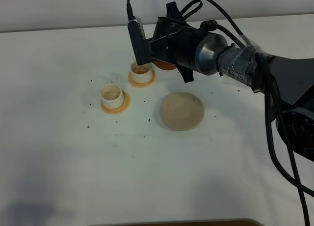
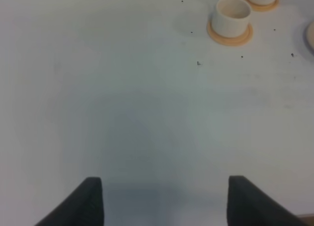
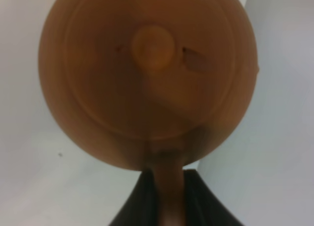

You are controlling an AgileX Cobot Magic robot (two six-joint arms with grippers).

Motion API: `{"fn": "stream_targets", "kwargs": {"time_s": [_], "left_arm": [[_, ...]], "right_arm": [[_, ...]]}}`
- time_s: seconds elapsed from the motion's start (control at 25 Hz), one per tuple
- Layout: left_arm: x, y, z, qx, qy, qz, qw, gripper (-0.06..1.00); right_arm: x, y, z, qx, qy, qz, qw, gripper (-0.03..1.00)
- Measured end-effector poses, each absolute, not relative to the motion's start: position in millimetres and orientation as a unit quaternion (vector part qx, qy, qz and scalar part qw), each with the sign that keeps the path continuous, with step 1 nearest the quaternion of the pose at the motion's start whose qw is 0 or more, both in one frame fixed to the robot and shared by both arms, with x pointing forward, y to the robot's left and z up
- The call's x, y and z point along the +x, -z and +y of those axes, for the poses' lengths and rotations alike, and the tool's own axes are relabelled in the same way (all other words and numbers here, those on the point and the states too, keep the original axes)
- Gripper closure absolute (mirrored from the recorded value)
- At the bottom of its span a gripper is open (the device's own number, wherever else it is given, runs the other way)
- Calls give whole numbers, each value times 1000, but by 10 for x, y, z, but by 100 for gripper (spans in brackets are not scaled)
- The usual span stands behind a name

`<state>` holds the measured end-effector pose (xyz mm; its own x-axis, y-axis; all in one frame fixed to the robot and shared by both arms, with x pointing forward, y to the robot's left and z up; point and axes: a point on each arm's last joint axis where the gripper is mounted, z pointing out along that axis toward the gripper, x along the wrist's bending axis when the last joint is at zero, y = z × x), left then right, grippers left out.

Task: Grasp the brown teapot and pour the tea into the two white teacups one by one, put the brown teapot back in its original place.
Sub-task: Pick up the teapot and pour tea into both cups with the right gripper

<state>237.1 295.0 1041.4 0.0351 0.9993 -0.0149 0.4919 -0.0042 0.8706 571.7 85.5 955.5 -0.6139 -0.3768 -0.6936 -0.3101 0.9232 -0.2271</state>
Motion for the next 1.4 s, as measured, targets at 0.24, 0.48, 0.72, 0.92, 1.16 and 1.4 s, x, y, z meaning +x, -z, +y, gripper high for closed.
{"fn": "stream_targets", "kwargs": {"time_s": [0.24,0.48,0.72,0.92,1.16,1.4], "left_arm": [[2371,-10414,2950,619,-345,603,367,37],[2371,-10414,2950,619,-345,603,367,37],[2371,-10414,2950,619,-345,603,367,37],[2371,-10414,2950,619,-345,603,367,37],[2371,-10414,2950,619,-345,603,367,37],[2371,-10414,2950,619,-345,603,367,37]], "right_arm": [[5721,-9561,873,-207,39,892,400,84],[5732,-9574,882,-219,41,885,409,84],[5745,-9588,878,-232,52,877,417,84],[5752,-9597,876,-250,63,870,421,84],[5762,-9608,875,-264,74,862,427,84],[5764,-9612,886,-282,77,855,429,84]]}}
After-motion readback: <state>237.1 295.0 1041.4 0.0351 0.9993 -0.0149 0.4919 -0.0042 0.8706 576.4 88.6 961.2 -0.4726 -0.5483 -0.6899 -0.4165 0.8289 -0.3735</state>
